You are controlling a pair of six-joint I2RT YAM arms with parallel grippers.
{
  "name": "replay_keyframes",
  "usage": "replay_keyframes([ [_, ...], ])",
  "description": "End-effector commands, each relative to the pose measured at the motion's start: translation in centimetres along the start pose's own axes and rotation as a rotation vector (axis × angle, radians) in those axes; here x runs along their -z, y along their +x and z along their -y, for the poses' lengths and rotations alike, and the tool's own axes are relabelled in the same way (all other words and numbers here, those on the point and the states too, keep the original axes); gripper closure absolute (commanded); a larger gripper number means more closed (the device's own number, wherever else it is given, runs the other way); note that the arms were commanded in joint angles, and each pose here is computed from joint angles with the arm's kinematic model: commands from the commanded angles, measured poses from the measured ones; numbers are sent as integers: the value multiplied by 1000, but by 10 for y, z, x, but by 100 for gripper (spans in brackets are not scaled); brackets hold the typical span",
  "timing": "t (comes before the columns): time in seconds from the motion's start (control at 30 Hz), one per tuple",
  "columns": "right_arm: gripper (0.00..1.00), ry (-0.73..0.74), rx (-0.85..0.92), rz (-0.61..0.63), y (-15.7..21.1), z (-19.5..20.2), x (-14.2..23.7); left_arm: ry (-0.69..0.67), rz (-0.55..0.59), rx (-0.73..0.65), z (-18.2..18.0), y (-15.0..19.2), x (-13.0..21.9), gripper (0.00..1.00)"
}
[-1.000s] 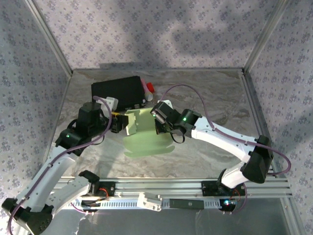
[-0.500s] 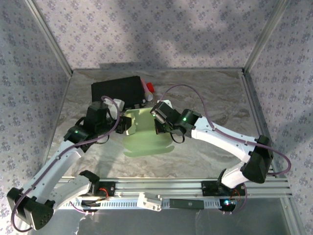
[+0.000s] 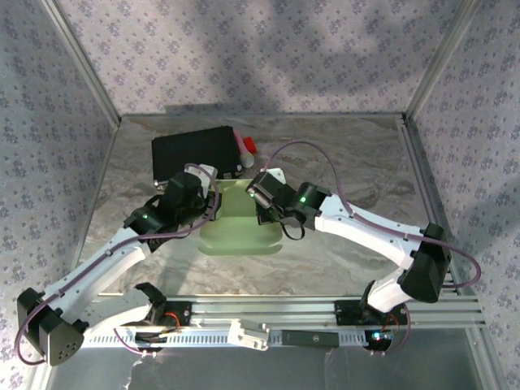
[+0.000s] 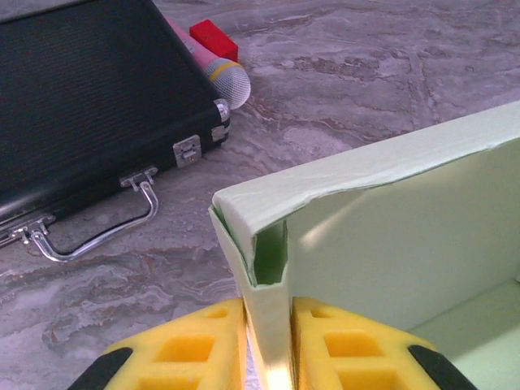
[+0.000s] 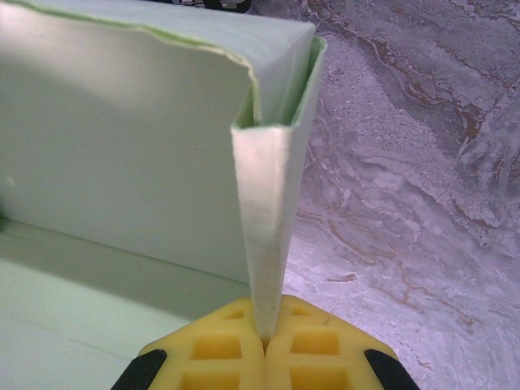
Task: Fold the paper box
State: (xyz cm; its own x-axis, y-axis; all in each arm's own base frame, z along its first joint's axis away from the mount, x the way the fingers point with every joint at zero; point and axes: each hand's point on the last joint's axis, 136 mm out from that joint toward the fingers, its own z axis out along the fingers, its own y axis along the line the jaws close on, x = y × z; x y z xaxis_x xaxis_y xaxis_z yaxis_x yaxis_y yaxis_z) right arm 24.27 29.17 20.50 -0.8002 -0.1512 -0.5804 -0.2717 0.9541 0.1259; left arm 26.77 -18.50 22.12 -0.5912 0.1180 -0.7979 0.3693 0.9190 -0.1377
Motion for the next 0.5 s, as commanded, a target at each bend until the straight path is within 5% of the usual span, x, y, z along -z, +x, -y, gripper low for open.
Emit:
replay_keyframes([
  [0.0,100,-71,-18,49,-15,-22,14,-2,50,-26,6,-12,-3,78],
  [0.13,100,-75,-21,52,-16,-23,15,-12,44,-36,6,-10,-9,69],
  [0.47,100,-82,-21,57,-15,-26,17,-5,62,-28,8,-11,-11,96],
])
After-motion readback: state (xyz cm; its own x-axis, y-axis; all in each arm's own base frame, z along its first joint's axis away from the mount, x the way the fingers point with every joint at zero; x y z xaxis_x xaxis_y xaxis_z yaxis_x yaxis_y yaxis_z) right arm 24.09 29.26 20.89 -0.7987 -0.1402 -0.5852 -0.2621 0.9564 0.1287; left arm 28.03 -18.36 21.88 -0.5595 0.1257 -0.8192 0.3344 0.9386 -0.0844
